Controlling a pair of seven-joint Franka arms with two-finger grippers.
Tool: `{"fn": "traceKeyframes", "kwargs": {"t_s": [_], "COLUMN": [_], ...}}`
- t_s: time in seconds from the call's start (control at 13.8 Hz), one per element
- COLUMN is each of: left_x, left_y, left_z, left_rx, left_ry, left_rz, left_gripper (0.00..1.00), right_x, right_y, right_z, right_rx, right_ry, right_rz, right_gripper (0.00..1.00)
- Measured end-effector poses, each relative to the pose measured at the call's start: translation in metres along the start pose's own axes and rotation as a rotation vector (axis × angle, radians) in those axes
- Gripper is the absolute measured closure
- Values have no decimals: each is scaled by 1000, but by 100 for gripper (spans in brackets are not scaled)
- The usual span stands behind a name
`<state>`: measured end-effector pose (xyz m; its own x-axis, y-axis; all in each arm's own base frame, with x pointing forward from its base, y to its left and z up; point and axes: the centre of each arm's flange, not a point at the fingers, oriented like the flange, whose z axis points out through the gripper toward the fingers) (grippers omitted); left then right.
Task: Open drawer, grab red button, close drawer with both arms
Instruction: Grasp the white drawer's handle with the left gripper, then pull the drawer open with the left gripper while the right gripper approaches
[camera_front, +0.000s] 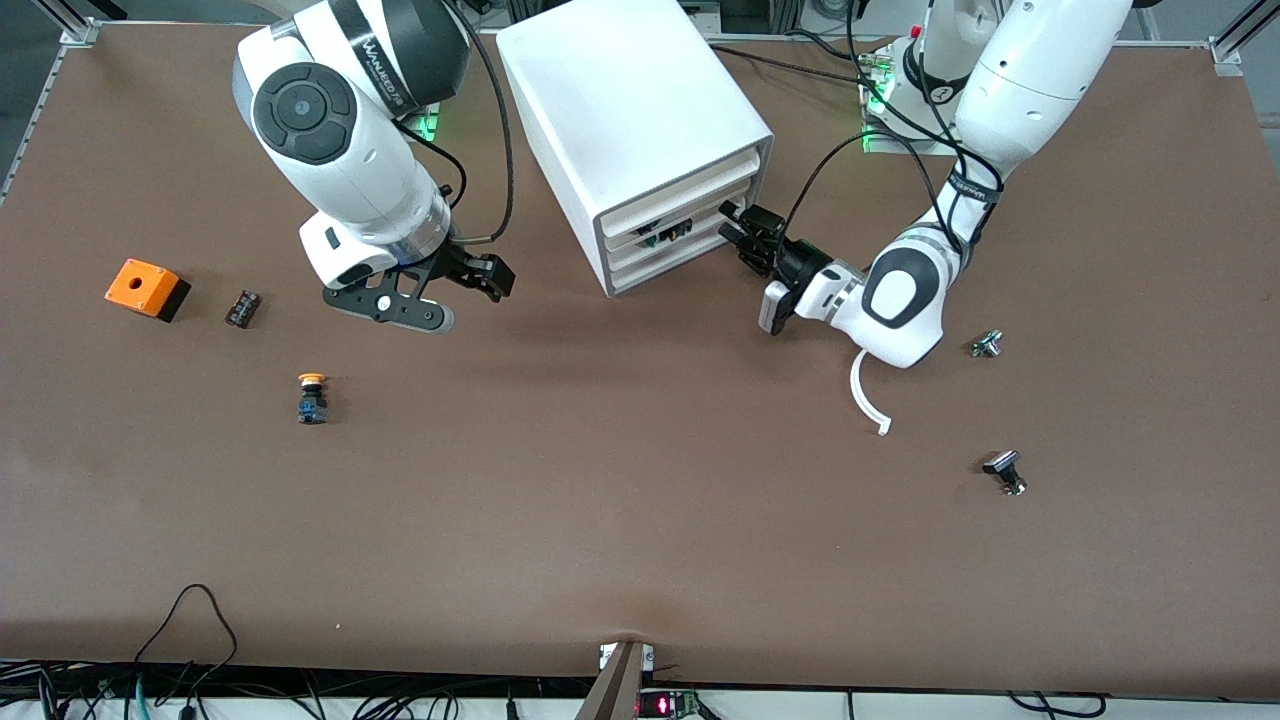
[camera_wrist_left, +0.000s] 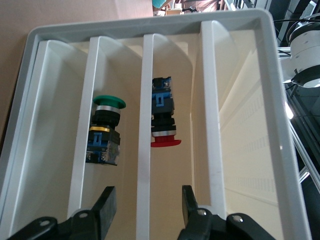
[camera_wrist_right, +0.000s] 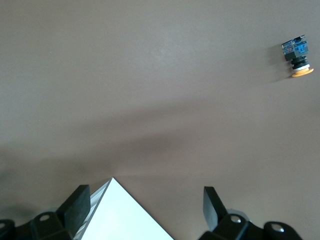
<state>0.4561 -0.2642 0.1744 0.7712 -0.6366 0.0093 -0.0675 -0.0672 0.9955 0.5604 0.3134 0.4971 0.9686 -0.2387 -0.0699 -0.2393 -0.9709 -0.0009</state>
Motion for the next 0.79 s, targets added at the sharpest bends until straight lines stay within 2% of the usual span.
{"fn": "traceKeyframes", "kwargs": {"t_s": [0.29, 0.51, 0.79], "left_x": [-9, -13, -22], "left_y": [-2, -1, -3], "left_z": [10, 25, 36], "left_rx": [21, 48, 48], "left_ry": [-3, -19, -36], "left_rz": [-16, -19, -35], "left_gripper": [39, 44, 46], "right_x": [0, 0, 0], "right_y": [0, 0, 0], "right_z": [0, 0, 0], "right_rx": [0, 0, 0], "right_ry": [0, 0, 0], "right_rz": [0, 0, 0], "right_gripper": [0, 0, 0]}}
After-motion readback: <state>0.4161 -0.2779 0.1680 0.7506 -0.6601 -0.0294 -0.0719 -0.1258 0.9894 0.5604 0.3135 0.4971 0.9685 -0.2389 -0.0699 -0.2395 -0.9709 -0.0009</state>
